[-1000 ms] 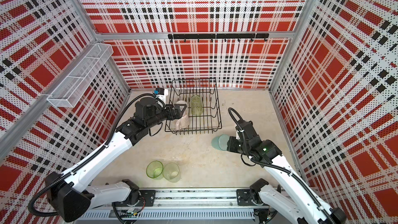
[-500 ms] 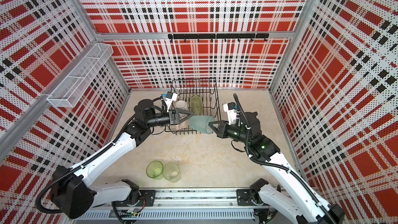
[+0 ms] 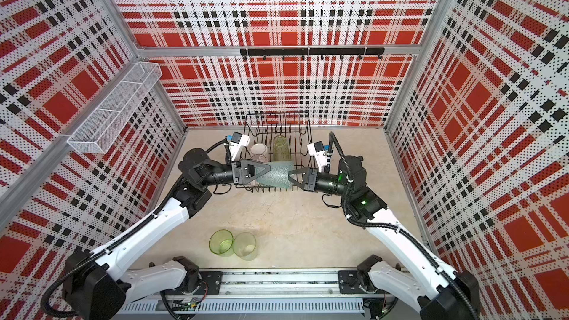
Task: Load the cups into the dish rack
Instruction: 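Close the left gripper on the teal cup while the right gripper holds it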
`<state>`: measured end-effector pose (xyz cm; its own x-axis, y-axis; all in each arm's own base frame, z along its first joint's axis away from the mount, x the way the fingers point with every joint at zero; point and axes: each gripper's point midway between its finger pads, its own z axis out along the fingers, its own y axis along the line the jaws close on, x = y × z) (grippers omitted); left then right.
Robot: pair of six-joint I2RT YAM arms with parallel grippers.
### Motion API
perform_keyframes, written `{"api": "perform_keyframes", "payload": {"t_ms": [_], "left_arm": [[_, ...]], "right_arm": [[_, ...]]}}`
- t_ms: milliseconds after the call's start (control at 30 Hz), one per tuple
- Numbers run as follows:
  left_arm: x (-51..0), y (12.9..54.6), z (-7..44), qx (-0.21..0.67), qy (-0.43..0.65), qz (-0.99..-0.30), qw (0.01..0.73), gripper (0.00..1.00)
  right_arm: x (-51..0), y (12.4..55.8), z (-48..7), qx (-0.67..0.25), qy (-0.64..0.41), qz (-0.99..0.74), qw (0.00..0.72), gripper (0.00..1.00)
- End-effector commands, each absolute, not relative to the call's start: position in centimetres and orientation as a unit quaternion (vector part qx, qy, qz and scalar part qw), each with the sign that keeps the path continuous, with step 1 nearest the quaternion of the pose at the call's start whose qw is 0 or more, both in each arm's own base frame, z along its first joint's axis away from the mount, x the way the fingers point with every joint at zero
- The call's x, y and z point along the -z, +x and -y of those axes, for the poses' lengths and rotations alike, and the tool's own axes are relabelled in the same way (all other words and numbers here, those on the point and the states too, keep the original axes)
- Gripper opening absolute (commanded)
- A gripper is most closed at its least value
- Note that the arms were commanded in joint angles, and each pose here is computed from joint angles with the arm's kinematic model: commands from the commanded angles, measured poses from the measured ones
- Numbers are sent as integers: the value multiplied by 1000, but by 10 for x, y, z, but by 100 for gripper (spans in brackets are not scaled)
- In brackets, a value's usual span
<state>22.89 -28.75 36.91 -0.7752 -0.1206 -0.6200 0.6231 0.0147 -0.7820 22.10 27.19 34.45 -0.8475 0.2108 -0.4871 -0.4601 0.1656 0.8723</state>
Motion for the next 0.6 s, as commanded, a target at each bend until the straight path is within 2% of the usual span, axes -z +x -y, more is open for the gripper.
{"api": "perform_keyframes", "payload": {"t_ms": [0,367,567], "left_arm": [[-373,220,291,687,209,-642,267,99],[-376,216,296,703,218,-625,260,98],[-370,218,298,705,214,-628,251,100]], "right_arm": [[-364,217,-275,-671,-93,-686,266,0],[-347,233,-288,-677,-73,-694,233,0],[-331,240,-291,-649,-72,-721,230,0]]}}
